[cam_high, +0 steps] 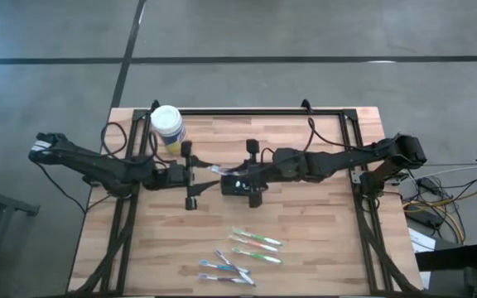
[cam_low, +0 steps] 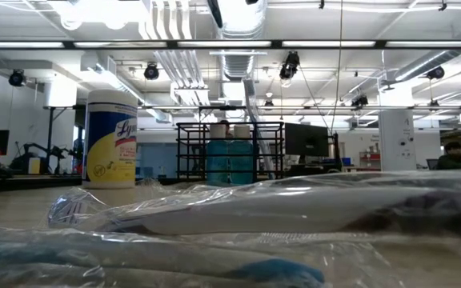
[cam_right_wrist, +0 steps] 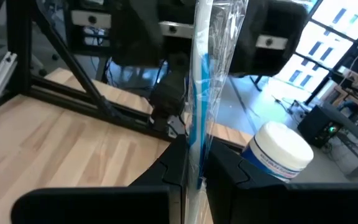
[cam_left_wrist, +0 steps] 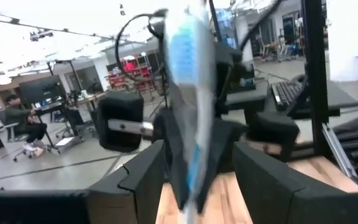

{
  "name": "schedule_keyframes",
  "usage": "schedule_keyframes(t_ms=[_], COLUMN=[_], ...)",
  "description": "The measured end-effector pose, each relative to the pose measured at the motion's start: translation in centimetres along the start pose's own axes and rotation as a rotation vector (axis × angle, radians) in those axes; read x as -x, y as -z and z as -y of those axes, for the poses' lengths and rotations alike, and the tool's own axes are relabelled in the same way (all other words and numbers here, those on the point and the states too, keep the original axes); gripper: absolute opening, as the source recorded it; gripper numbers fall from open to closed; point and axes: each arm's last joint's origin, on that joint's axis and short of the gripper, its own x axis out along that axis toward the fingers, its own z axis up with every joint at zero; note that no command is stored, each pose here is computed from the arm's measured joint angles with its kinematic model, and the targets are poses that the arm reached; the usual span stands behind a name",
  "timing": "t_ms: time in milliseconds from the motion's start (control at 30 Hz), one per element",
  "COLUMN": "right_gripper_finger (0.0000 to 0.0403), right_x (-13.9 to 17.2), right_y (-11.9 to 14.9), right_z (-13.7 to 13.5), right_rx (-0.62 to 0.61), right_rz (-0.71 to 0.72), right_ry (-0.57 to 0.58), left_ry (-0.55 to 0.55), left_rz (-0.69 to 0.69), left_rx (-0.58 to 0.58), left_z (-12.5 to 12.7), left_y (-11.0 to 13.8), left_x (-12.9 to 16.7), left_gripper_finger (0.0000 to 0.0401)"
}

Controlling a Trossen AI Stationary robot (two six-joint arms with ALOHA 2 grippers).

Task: Pick & Place toothbrushing station
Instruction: Put the top blue toothbrush into the wire organizer

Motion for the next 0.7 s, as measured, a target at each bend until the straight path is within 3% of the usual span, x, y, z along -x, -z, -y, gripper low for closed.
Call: schedule_keyframes(t_ms=[433,700], right_gripper_finger=[0.0028,0.0028], right_x=[0.1,0.1], right_y=[-0.3,-0.2], right_z=[0.1,0.1], right_rx=[0.016,0.013], right_rz=[0.019,0.017], right_ry=[0.006,0.006], left_ry=[0.060,0.086], left_rz=[-0.010,0.037], left_rx=[0.035,0.032], left_z=[-1.0,-1.4], left_y=[0.7,0.1], left_x=[-1.9,-1.9], left_gripper_finger=[0.0187,0.0098])
